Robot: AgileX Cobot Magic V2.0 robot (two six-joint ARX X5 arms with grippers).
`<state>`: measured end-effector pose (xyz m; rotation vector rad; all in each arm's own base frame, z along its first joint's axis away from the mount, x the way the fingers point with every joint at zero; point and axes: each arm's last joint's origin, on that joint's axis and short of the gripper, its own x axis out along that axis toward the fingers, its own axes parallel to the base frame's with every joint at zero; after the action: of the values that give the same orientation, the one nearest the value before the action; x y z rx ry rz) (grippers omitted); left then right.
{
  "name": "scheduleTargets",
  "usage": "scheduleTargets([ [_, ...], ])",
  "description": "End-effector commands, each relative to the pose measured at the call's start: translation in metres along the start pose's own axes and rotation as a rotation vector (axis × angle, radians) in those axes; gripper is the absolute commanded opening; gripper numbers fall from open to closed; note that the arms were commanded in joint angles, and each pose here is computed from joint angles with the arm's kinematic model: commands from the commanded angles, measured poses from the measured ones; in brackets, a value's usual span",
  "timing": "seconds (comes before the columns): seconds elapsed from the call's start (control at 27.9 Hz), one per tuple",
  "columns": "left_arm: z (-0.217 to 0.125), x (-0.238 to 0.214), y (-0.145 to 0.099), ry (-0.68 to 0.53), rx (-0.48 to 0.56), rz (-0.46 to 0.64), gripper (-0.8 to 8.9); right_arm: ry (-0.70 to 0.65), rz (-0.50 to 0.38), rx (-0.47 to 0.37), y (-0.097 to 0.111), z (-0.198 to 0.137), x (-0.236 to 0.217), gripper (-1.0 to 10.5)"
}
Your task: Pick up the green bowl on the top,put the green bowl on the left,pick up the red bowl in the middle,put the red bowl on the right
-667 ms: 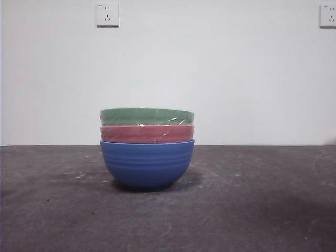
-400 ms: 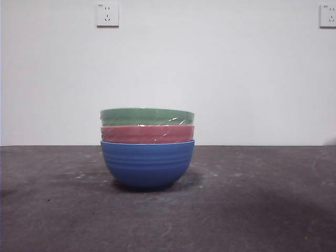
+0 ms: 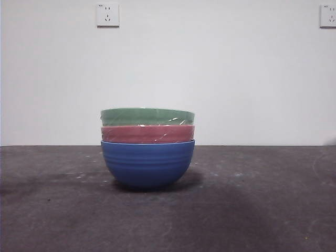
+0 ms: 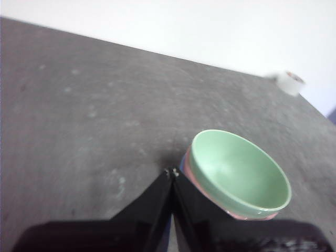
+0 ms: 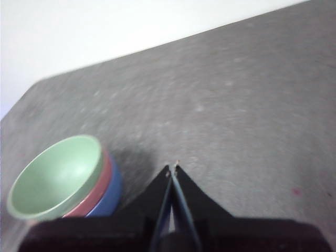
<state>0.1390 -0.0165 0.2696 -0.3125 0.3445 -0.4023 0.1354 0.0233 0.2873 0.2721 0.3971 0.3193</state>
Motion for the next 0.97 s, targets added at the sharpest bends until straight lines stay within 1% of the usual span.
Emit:
scheduleTargets([
  [0.04, 0.018, 0.011, -0.001, 0.052, 0.094, -0.051, -0.08, 0.059, 0.055, -0.128, 0.004, 0.017, 0.008, -0.1],
  [0.11, 0.031, 0.019, -0.003, 0.101, 0.116, -0.101, -0.08, 0.11, 0.099, -0.17, 0.006, 0.027, 0.016, 0.0],
  [0.21, 0.044, 0.031, -0.004, 0.186, 0.145, -0.16, -0.08, 0.181, 0.162, -0.212, 0.007, 0.037, 0.028, 0.0],
  [0.39, 0.051, 0.049, -0.011, 0.338, 0.194, -0.22, -0.07, 0.271, 0.253, -0.251, 0.007, 0.041, 0.045, 0.0],
  [0.54, 0.049, 0.061, -0.021, 0.4, 0.229, -0.278, 0.06, 0.302, 0.254, -0.257, 0.004, 0.039, 0.053, 0.2],
  [0.57, 0.048, 0.062, -0.024, 0.406, 0.238, -0.291, 0.23, 0.305, 0.253, -0.255, 0.004, 0.038, 0.054, 0.6],
  [0.61, 0.047, 0.063, -0.027, 0.41, 0.248, -0.304, 0.85, 0.307, 0.25, -0.254, 0.004, 0.038, 0.055, 1.2],
  [0.64, 0.046, 0.066, -0.032, 0.409, 0.266, -0.321, 2.05, 0.307, 0.249, -0.254, 0.004, 0.038, 0.055, 2.1],
  [0.68, 0.044, 0.068, -0.038, 0.406, 0.285, -0.332, 2.81, 0.307, 0.247, -0.255, 0.003, 0.038, 0.055, 2.5],
  [0.75, 0.042, 0.074, -0.049, 0.433, 0.304, -0.374, 2.87, 0.305, 0.247, -0.254, 0.004, 0.038, 0.055, 2.5],
  [0.82, 0.044, 0.084, -0.06, 0.507, 0.306, -0.405, 2.87, 0.306, 0.248, -0.254, 0.004, 0.038, 0.055, 2.5],
  [0.86, 0.046, 0.09, -0.065, 0.543, 0.328, -0.413, 2.87, 0.306, 0.249, -0.255, 0.004, 0.038, 0.055, 2.5],
  [0.97, 0.05, 0.113, -0.086, 0.637, 0.463, -0.384, 2.87, 0.31, 0.258, -0.256, 0.005, 0.038, 0.055, 2.5],
])
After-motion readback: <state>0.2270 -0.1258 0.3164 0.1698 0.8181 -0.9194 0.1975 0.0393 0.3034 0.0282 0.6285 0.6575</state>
